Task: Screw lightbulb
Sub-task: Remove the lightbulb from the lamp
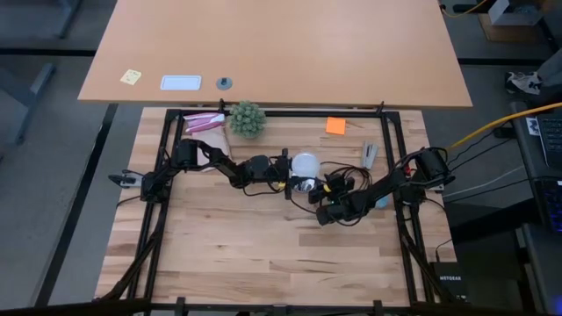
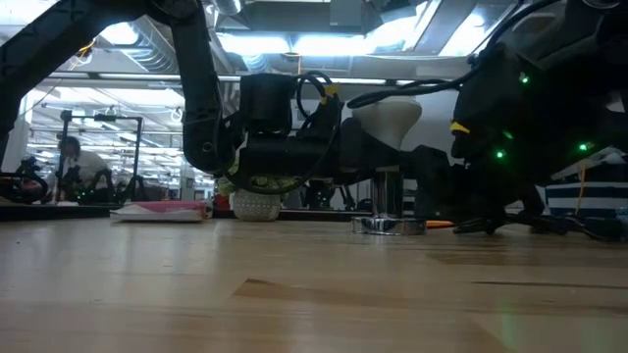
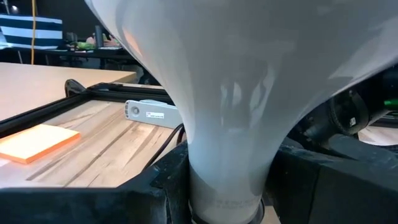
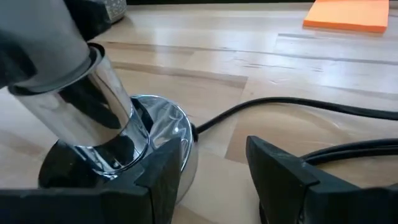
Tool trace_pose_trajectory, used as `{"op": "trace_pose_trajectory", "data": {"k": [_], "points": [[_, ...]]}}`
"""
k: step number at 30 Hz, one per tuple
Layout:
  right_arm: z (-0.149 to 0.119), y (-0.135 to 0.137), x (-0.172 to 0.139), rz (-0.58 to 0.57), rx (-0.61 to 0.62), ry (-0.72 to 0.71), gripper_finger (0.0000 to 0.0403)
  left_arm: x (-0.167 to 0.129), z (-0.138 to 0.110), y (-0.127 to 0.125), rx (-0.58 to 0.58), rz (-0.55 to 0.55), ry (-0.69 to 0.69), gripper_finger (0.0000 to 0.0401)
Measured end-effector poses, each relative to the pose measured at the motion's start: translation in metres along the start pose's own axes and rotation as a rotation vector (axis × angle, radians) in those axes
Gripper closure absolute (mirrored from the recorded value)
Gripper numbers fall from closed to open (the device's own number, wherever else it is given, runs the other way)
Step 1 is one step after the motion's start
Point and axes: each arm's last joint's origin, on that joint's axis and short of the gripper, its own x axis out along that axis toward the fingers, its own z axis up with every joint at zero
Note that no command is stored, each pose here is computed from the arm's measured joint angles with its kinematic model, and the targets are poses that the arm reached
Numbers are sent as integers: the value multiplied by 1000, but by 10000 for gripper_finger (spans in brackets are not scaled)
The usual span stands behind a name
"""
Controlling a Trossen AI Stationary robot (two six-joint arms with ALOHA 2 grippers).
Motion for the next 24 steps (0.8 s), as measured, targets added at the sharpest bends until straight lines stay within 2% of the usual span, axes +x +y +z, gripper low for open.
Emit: {"op": "trace_pose_trajectory", "data": {"k": [6, 17, 24], "points": [[-1, 3, -7, 43, 7, 43, 215, 0, 0, 0, 1, 6, 0, 242], [2, 13, -47, 205, -79, 55, 215, 0, 0, 1, 8, 11, -1, 241], [2, 13, -48, 211, -79, 65, 215, 0, -1, 2, 12, 69, 11, 194]]}}
